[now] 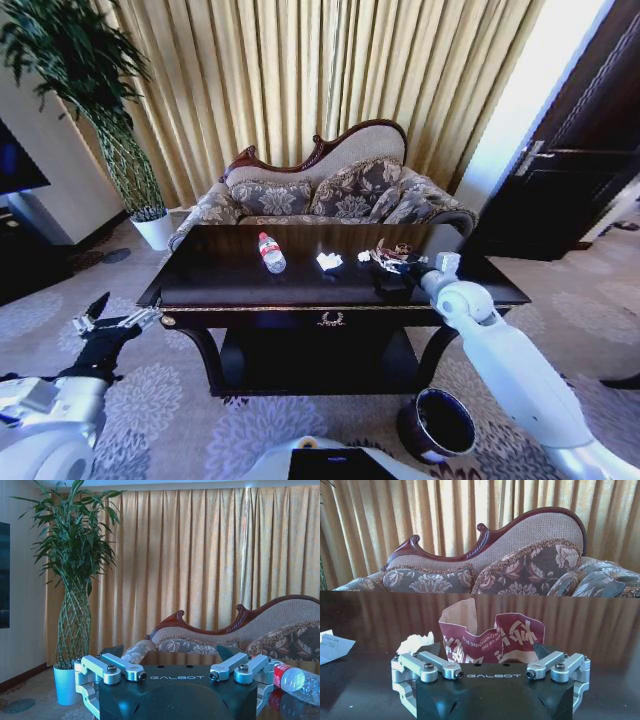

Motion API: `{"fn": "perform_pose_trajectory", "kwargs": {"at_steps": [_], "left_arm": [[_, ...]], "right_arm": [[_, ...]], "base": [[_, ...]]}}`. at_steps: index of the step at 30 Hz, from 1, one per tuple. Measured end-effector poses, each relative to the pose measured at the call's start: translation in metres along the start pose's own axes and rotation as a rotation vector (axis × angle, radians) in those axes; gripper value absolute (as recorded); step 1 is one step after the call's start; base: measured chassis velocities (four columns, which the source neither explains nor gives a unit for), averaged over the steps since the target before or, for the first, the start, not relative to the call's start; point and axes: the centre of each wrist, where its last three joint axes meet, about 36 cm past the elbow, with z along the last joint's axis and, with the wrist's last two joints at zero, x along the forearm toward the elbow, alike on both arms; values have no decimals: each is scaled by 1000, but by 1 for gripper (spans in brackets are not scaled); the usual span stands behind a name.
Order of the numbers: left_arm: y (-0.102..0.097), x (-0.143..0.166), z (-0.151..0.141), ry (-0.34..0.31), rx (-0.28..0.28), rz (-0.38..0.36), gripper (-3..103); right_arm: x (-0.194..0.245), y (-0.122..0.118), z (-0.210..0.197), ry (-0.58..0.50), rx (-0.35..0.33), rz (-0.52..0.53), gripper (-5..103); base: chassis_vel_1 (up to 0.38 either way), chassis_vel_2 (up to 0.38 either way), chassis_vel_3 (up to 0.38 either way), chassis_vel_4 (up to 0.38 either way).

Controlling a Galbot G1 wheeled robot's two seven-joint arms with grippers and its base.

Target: Move to the front of the table and place the trash on the table into the trash bin.

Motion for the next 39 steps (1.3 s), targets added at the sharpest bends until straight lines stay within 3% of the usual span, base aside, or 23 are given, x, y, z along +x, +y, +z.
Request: {"fn": "perform_pose_trajectory", "kwargs": {"at_steps": [7,10,13,14,21,24,28,31,35,39], "left_arm": [[-2,0,1,-3,-3,6,100],[-2,0,1,-3,-5,8,100],[-2,0,1,-3,-4,10,100],[-2,-1,2,-2,-3,12,100],[-5,-1,3,0,-2,19,100],[-5,-1,4,2,-1,21,100],[-6,-1,4,3,-1,21,100],[-6,-1,4,3,-2,23,100],[-6,-1,4,3,-1,23,100],[-6,-1,4,3,-1,24,100]], "right_arm": [[-5,1,1,1,10,6,103],[-7,1,4,-2,10,13,89],[-7,1,5,-4,7,15,84],[-8,0,5,-6,6,16,73],[-7,0,6,-8,5,18,51],[-7,-1,7,-8,6,19,35],[-7,-1,8,-8,6,20,30],[-5,0,8,-10,8,18,14],[-3,1,9,-11,7,16,3],[2,2,8,-17,6,13,0]], "base": [[0,0,0,0],[0,0,0,0],[0,0,0,0],[0,0,0,0],[0,0,0,0],[0,0,0,0],[0,0,0,0],[0,0,0,0],[0,0,0,0],[0,0,0,0]]}}
